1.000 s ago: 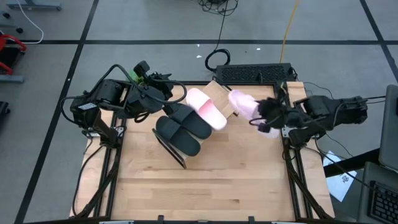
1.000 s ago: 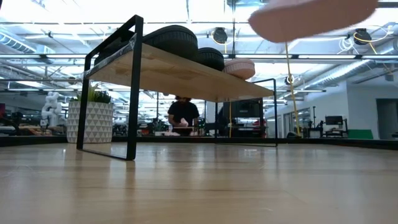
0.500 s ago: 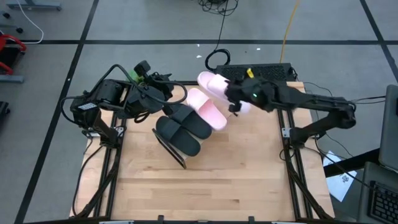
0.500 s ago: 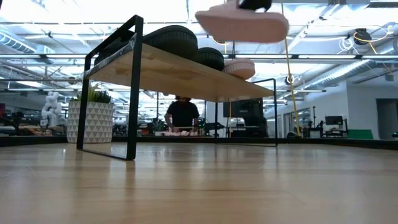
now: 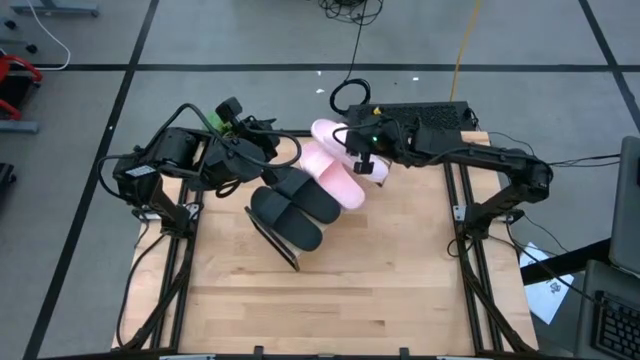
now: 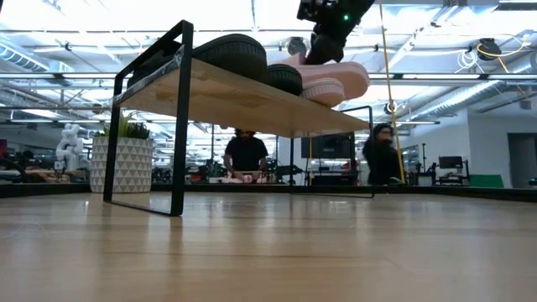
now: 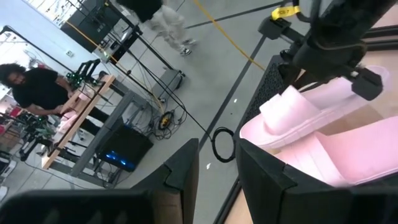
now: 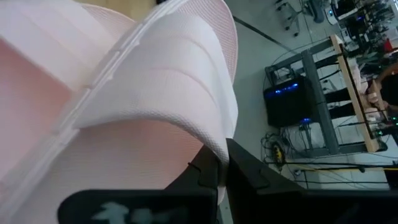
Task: Pick and place slides into the shelf
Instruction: Put the pink slide on the shelf
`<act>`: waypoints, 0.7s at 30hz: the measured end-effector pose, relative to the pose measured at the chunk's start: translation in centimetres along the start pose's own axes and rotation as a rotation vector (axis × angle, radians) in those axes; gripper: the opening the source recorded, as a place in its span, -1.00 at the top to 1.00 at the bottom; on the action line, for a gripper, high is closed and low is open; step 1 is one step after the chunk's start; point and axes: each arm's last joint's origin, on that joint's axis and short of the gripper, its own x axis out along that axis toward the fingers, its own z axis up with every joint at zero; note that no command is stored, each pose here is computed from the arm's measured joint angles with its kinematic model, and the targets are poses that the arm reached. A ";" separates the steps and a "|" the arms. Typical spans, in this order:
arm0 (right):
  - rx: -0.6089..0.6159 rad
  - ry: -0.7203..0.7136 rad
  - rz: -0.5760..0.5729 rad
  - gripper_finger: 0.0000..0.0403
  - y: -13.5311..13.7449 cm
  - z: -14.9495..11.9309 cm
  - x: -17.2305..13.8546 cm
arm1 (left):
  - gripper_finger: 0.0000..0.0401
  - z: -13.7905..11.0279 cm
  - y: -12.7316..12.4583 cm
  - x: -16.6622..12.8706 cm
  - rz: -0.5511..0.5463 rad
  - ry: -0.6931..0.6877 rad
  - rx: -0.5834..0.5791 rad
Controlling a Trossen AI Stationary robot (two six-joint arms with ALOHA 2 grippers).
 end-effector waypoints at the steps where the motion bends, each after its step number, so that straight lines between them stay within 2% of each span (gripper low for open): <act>1: 0.009 0.001 0.004 1.00 -0.2 -0.1 0.1 | 0.44 0.0 0.0 0.0 0.000 0.000 -0.003; 6: 0.087 -0.018 0.064 1.00 -1.0 -0.8 0.4 | 0.44 0.0 0.0 0.0 0.000 0.000 -0.022; 10: 0.096 0.009 0.070 1.00 -1.3 -1.3 0.7 | 0.44 0.0 0.0 0.0 0.000 0.000 -0.031; 15: 0.129 0.008 0.130 1.00 -1.0 -2.3 1.5 | 0.44 0.0 0.0 0.0 0.000 0.000 -0.037; 21: 0.131 0.038 0.134 1.00 -0.6 -3.2 2.3 | 0.44 0.0 0.0 0.0 0.000 0.000 -0.036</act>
